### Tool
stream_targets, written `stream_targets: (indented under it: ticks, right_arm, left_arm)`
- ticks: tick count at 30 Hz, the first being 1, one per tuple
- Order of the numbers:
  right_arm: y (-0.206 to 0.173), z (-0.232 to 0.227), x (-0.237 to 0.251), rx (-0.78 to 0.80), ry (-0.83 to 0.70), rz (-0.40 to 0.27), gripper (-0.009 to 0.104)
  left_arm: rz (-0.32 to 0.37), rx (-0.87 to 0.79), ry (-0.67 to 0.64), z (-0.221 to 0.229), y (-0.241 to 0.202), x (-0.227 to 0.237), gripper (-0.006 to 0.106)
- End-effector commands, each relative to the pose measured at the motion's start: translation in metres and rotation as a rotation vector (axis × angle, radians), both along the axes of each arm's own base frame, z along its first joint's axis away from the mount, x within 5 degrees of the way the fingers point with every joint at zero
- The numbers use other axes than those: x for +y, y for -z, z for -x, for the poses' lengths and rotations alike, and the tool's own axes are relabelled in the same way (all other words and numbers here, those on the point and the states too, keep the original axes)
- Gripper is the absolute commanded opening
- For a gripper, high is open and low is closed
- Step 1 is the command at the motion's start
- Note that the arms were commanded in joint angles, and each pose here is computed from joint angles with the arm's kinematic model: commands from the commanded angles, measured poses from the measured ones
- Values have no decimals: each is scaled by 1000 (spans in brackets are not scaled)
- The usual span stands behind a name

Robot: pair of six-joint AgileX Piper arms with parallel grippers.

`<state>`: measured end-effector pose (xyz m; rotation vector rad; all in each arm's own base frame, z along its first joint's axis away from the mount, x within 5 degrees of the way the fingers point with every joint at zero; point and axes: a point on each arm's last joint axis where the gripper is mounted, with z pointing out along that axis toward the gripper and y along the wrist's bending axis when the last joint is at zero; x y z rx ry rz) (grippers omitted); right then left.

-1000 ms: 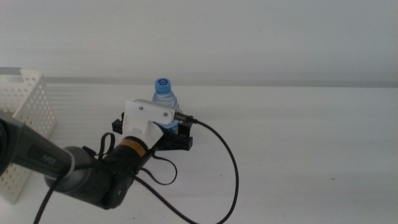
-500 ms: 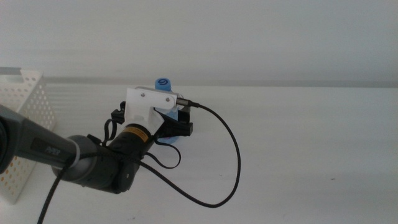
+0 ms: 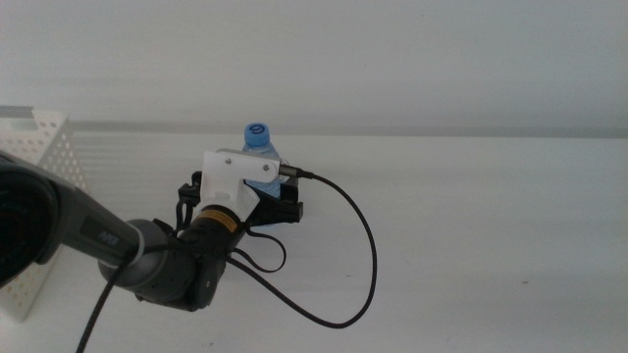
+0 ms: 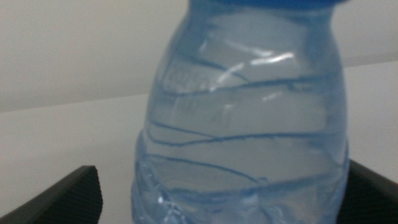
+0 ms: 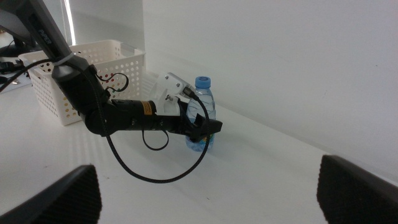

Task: Use arms to grab the bottles and put them into the dustbin to the left of the table.

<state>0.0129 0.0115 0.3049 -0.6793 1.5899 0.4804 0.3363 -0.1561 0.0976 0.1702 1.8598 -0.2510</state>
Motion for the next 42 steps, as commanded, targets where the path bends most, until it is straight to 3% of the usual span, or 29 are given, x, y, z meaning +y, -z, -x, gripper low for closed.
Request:
stream_targets:
  ticks: [1, 10, 13, 16, 18, 21, 22, 30, 35, 38, 42]
  right_arm:
    - [2, -1, 0, -9, 3, 1, 93]
    - [2, -1, 0, -9, 3, 1, 93]
    - [2, -1, 0, -9, 3, 1, 93]
    - [2, -1, 0, -9, 3, 1, 93]
    - [2, -1, 0, -9, 3, 1, 93]
    - [2, -1, 0, -8, 4, -1, 93]
    - [2, -1, 0, -8, 4, -1, 93]
    - [2, -1, 0, -8, 4, -1, 93]
    - [2, -1, 0, -8, 4, -1, 93]
    - [2, -1, 0, -8, 4, -1, 93]
    - [2, -1, 0, -8, 4, -1, 93]
  left_arm:
    - [15, -35, -10, -3, -2, 1, 94]
    - [25, -49, -25, -8, 7, 0, 93]
    - [19, -53, -26, -9, 7, 0, 85]
    - [-42, -67, -27, -9, 7, 1, 63]
    - [-77, -75, -24, -9, 7, 2, 39]
    - [-55, -71, -32, -8, 8, 3, 1]
    - [-40, -78, -39, -6, 7, 5, -2]
    - [-113, -9, -48, 50, -47, 35, -2]
    - [-108, 254, 7, 91, -89, 50, -2]
    - [-88, 347, 111, 112, -119, 61, -2]
    - [-94, 540, 200, 117, -149, 92, -2]
